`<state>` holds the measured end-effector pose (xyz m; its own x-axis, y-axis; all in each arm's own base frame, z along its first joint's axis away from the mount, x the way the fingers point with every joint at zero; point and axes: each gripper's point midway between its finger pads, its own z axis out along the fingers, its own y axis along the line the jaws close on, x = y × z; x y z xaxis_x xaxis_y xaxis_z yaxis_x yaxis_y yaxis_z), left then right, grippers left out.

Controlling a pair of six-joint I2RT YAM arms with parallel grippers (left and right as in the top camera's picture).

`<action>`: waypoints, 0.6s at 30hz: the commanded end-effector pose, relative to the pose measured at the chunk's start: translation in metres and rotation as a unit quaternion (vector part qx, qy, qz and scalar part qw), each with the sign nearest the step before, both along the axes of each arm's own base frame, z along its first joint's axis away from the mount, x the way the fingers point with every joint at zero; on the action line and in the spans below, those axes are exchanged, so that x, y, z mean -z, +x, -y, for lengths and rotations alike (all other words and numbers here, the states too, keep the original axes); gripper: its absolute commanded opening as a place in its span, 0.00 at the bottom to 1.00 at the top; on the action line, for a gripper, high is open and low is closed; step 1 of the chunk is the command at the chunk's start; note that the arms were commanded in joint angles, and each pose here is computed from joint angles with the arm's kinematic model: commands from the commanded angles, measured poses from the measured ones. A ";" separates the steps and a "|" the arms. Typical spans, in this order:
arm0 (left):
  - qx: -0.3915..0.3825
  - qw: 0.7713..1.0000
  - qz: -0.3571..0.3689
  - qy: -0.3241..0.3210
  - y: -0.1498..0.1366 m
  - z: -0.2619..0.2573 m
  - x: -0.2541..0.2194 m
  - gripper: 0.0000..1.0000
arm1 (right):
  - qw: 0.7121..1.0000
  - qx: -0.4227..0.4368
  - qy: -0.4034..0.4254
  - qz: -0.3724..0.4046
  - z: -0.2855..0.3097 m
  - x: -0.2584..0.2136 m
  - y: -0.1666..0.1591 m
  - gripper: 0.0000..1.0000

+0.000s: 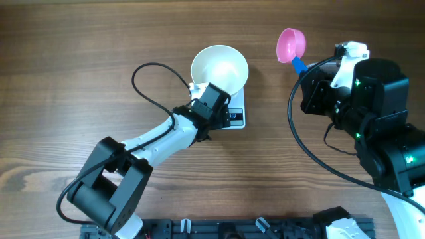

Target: Scoop item into bowl and weigh 150g on scale

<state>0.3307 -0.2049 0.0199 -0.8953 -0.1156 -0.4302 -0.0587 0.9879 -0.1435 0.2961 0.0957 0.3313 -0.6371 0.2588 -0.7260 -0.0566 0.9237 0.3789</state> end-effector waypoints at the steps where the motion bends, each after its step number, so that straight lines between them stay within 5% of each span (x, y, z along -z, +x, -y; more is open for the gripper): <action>1: 0.028 1.000 -0.009 0.001 -0.004 0.003 0.005 1.00 | 1.000 -0.007 -0.002 0.011 -0.001 -0.007 0.001 0.04; 18: 0.028 0.999 -0.021 0.009 -0.006 0.002 0.016 1.00 | 1.000 -0.007 -0.002 0.010 -0.001 -0.007 0.001 0.04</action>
<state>0.3280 -0.2086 0.0149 -0.9068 -0.0777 -0.4144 -0.0195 0.9896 -0.1429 0.2961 0.0957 0.3313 -0.6371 0.2588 -0.7260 -0.0566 0.9237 0.3789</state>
